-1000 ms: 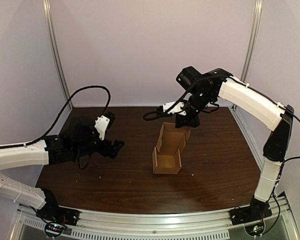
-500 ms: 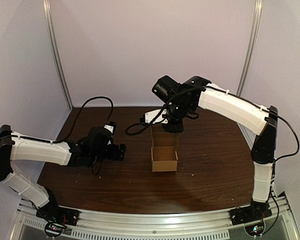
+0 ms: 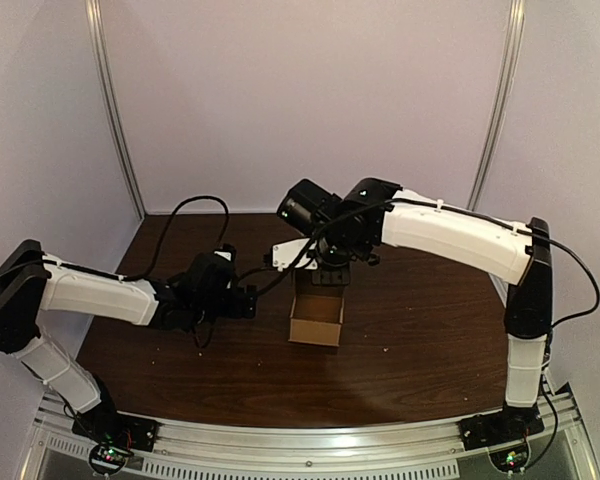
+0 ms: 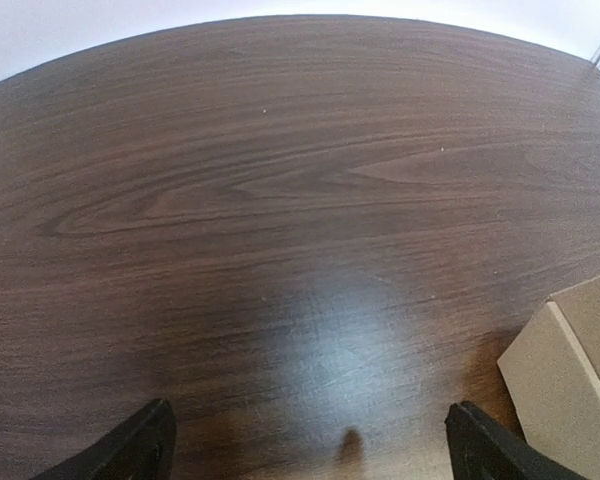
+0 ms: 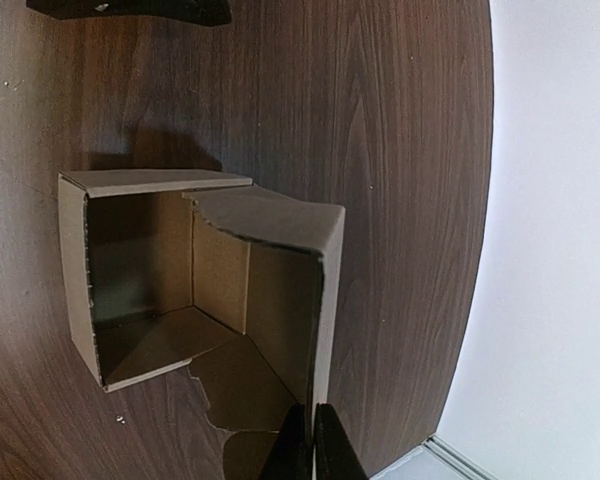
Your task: Fold the paper box
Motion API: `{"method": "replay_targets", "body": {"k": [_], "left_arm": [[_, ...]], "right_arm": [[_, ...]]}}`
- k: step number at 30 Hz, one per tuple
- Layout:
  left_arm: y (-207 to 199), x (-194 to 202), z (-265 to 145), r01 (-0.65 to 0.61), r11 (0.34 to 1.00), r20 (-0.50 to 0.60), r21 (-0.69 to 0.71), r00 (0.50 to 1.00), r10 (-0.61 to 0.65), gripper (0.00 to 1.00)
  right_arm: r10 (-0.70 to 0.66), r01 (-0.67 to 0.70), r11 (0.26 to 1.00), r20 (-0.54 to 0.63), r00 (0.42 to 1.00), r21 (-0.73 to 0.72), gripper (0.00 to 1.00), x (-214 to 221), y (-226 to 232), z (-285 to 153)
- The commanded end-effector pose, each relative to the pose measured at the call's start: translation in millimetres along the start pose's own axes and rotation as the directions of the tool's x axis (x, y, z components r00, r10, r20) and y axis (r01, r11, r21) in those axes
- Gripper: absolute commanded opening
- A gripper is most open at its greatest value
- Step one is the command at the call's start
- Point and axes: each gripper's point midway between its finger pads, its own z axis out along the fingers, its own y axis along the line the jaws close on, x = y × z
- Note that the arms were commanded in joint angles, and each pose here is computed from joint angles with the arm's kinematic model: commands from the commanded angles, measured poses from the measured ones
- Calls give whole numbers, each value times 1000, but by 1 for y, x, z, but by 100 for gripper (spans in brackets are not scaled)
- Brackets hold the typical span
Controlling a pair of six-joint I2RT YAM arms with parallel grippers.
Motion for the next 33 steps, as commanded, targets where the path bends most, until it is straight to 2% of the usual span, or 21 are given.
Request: {"method": "replay_targets", "body": {"k": [1,5,10,18,22,27,30,33], "left_arm": [[9,2,4,45,999,-7,-27,999,-45,97],[19,9,5,54,997,-17,-52,998,-55,97],[23,12,4,61,997,-22,-52,998,-62,97],[29,18,6,18,996,-53,-90,998,-23,97],[18,6,2,-55,998,-28,-38,998,54,97],[-1,-23,-14,-39,998,58,58,998,35,97],[-26,-41,-29,-80,980,91,181,994,65,97],[-55,-56,-50,-139,932,148,335,985,94,97]], "right_arm": [[-9,5,998,-54,999,-63,5,3,40,9],[-31,27,998,-83,996,-56,7,1,60,19],[-29,28,1000,-107,994,-13,16,1,59,17],[22,-21,1000,-24,999,20,47,-5,40,-29],[53,-53,998,-16,998,-21,56,-4,44,-31],[109,-108,992,16,994,-59,62,-5,37,-36],[147,-144,988,45,988,-63,66,-2,23,-39],[210,-203,974,69,975,-96,66,1,9,-37]]}}
